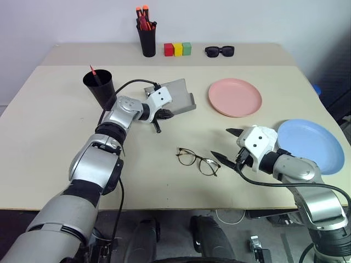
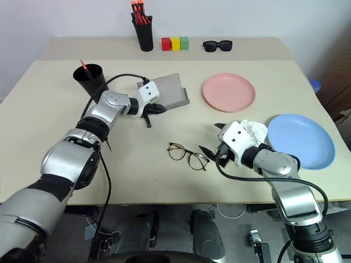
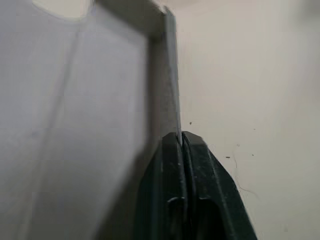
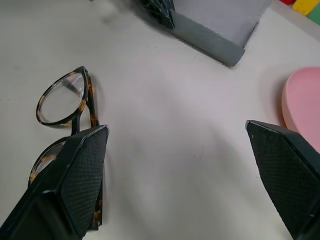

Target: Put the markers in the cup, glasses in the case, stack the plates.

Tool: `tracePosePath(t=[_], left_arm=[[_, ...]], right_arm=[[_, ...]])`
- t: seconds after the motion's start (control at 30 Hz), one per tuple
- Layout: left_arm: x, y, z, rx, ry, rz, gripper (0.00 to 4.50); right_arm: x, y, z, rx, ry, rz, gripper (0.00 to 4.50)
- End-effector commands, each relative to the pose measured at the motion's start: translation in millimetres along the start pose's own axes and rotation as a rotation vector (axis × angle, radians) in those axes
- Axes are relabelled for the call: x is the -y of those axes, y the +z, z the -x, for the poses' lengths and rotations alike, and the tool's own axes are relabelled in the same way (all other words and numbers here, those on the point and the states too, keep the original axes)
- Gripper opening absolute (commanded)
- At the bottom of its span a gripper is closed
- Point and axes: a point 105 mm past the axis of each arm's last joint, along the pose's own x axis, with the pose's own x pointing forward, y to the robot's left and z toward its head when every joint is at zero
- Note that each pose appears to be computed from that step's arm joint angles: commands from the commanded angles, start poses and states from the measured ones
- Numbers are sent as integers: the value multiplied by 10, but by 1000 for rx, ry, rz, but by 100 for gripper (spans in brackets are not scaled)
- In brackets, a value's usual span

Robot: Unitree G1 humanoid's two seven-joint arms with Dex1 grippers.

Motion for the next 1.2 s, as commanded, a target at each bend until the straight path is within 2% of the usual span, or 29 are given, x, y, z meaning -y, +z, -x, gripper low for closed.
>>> tracePosePath(t=[0.03,0.3,0.53,0.63,0.8,1.1,1.13,1.17,1.2], left_arm=[[33,136,253,99,-114,-107,4],[298,-202,828,10,-328,-95,4],[678,-264,953,-16,-431,-22,4],[747,-294,973,-52,-424,-9,90],[682,-248,922,-17,-315,-101,338],[582,-215,1020,33,-192,-114,338],[575,-202,1036,43,-179,-106,344],[578,-187,1055,54,-170,-96,344],[585,-176,1072,62,-165,-88,344]], right_arm=[[-22,159,18,34,45,32,450],[-229,179,-56,-40,192,-12,450],[-310,246,-196,-83,247,-32,450],[-339,275,-234,-94,264,-40,450],[-364,251,-271,-135,280,-51,450],[-338,140,-282,-198,249,-58,450],[-330,134,-289,-202,243,-57,396],[-322,123,-295,-208,237,-57,369],[-316,110,-301,-215,232,-57,318]])
